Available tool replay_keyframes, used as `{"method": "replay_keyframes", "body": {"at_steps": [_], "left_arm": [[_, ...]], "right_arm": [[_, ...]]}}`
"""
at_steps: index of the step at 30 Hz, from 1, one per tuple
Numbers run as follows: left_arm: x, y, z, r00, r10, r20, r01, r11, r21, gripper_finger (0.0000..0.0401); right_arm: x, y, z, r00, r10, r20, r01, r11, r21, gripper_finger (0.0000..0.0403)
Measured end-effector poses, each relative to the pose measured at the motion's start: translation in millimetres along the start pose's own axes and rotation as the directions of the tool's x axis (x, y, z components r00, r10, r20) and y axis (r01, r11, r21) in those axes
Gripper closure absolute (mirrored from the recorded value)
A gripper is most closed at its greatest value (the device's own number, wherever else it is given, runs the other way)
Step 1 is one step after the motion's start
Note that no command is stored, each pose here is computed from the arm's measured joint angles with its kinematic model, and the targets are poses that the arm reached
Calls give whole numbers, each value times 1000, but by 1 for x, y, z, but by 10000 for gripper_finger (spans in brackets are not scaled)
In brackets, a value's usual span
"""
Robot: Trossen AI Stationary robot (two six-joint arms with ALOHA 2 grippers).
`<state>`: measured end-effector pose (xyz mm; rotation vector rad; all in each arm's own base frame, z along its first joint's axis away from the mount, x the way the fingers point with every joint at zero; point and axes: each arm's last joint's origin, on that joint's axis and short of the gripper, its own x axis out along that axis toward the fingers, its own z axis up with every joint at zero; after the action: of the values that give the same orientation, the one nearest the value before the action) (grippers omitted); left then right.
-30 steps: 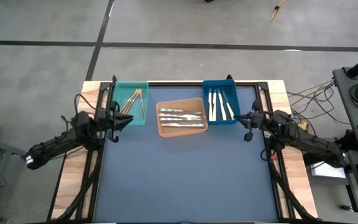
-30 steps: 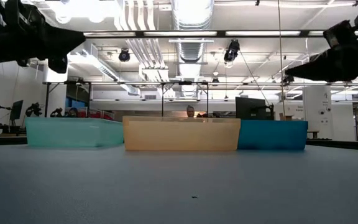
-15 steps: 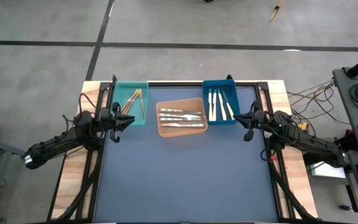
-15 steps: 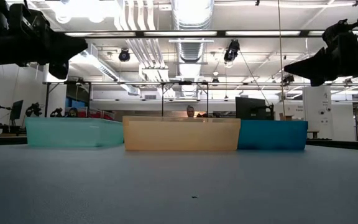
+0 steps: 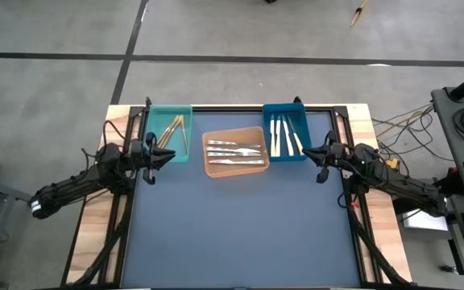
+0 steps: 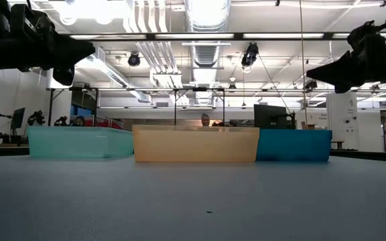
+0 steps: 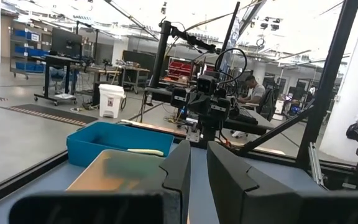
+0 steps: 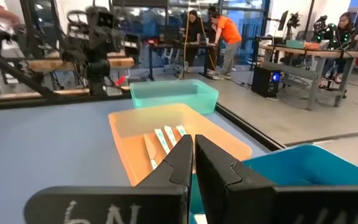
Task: Sort silverware by color (type)
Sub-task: Return to Home Position
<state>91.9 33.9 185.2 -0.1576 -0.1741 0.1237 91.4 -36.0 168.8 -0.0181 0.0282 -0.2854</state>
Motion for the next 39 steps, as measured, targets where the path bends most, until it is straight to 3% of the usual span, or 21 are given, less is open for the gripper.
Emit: {"method": "replay_keyframes", "body": {"at_steps": [6, 11, 13, 16, 23, 29, 39], "left_arm": [[0, 0, 0, 1000, 0, -2, 0, 1000, -1, 364], [0, 0, 0, 1000, 1, -3, -1, 1000, -1, 364], [0, 0, 0, 1000, 1, -6, -1, 1000, -2, 364], [1, 0, 0, 1000, 1, -7, -1, 1000, -2, 364], [1, 0, -1, 1000, 2, -9, -2, 1000, -3, 364], [1, 0, -1, 1000, 2, -10, -2, 1000, -3, 364], [1, 1, -1, 1000, 3, -15, -3, 1000, -5, 364]], "right_arm": [[-1, 10, 2, 996, 55, 65, -55, 998, -4, 394], [-2, 14, 4, 986, -144, 82, 142, 989, 29, 394], [-3, 16, 4, 981, -173, 85, 172, 985, 20, 394], [-3, 22, 4, 992, -95, 85, 98, 995, -31, 394], [-4, 26, 4, 995, -48, 85, 50, 998, -28, 394], [-4, 30, 3, 992, 103, 79, -99, 994, -54, 394], [-2, 30, 2, 991, 114, 67, -110, 992, -54, 394]]}}
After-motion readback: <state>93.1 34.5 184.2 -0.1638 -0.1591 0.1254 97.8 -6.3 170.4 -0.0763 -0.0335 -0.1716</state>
